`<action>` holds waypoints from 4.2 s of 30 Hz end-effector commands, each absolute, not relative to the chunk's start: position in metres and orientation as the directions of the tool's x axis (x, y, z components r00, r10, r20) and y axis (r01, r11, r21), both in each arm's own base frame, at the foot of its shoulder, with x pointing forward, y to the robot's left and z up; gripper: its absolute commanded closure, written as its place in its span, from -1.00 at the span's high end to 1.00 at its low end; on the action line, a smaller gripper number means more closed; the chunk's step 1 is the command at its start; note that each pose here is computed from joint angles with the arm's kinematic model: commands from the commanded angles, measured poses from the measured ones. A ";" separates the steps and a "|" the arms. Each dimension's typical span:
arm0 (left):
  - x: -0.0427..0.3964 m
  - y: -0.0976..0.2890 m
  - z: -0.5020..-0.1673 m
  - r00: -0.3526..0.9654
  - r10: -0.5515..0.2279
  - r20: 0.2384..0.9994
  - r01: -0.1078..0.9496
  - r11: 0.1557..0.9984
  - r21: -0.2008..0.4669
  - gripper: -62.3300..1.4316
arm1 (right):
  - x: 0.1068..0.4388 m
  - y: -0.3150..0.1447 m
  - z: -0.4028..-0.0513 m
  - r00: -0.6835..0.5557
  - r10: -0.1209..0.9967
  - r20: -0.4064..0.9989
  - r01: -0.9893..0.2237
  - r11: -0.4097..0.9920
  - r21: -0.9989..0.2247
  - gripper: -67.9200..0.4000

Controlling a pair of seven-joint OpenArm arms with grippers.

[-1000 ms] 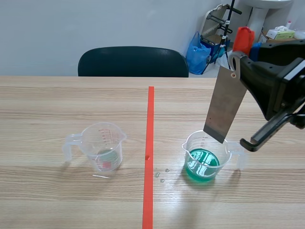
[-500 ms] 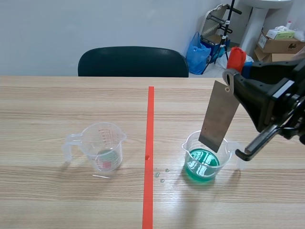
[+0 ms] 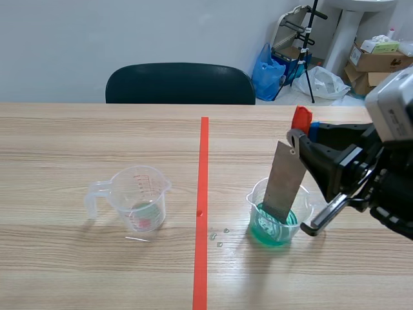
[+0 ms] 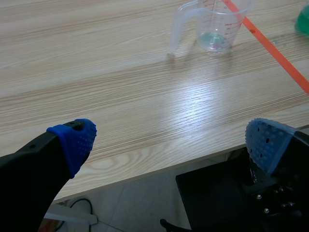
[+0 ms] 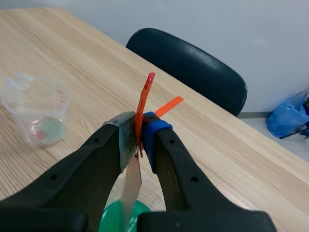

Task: Do the redox reaction experiment

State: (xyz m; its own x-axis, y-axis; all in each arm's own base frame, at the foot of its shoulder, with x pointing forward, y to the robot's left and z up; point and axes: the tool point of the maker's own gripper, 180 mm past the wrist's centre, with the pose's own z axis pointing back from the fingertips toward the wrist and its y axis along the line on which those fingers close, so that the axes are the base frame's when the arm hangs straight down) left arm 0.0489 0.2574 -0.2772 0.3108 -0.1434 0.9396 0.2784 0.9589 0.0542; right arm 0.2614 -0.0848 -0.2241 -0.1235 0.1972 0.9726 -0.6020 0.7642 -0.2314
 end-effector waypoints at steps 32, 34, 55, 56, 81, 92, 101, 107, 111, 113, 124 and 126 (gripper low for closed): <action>0.052 0.258 -0.271 0.282 -0.141 0.949 0.268 0.961 0.063 1.00 | 0.269 -0.094 -0.259 -0.122 0.191 0.974 -0.597 0.770 -0.225 -0.95; 0.052 0.258 -0.271 0.282 -0.141 0.949 0.268 0.961 0.063 1.00 | 0.269 -0.094 -0.259 -0.122 0.191 0.974 -0.597 0.770 -0.225 -0.95; 0.052 0.258 -0.271 0.282 -0.141 0.949 0.268 0.961 0.063 1.00 | 0.269 -0.094 -0.259 -0.122 0.190 0.974 -0.597 0.770 -0.225 -0.95; 0.052 0.258 -0.271 0.282 -0.141 0.949 0.268 0.961 0.063 1.00 | 0.269 -0.094 -0.259 -0.122 0.190 0.974 -0.597 0.770 -0.225 -0.95; 0.052 0.258 -0.271 0.282 -0.141 0.949 0.268 0.961 0.063 1.00 | 0.269 -0.094 -0.259 -0.122 0.190 0.974 -0.597 0.770 -0.225 -0.95; 0.052 0.258 -0.271 0.282 -0.141 0.949 0.268 0.961 0.063 1.00 | 0.269 -0.094 -0.259 -0.122 0.190 0.974 -0.597 0.770 -0.225 -0.95; 0.052 0.258 -0.271 0.282 -0.141 0.949 0.268 0.961 0.063 1.00 | 0.269 -0.094 -0.259 -0.121 0.191 0.974 -0.597 0.770 -0.225 -0.95; 0.052 0.258 -0.271 0.282 -0.141 0.949 0.268 0.961 0.063 1.00 | 0.269 -0.094 -0.259 -0.121 0.191 0.974 -0.597 0.770 -0.225 -0.95; 0.052 0.258 -0.271 0.282 -0.141 0.949 0.268 0.961 0.063 1.00 | 0.269 -0.094 -0.259 -0.121 0.191 0.974 -0.597 0.770 -0.225 -0.95; 0.052 0.258 -0.271 0.282 -0.141 0.949 0.268 0.961 0.063 1.00 | 0.269 -0.094 -0.259 -0.121 0.191 0.974 -0.597 0.770 -0.225 -0.95; 0.052 0.258 -0.271 0.282 -0.141 0.949 0.268 0.961 0.063 1.00 | 0.269 -0.094 -0.259 -0.122 0.190 0.974 -0.597 0.770 -0.225 -0.95; 0.052 0.258 -0.271 0.282 -0.141 0.949 0.268 0.961 0.063 1.00 | 0.269 -0.094 -0.259 -0.122 0.190 0.974 -0.597 0.770 -0.225 -0.95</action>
State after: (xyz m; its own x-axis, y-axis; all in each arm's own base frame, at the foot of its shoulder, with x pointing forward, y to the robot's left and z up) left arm 0.0489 0.2574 -0.2772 0.3108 -0.1434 0.9396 0.2784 0.9589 0.0542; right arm 0.2643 -0.0929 -0.2668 -0.0980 0.2007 0.9747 -0.6054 0.7654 -0.2185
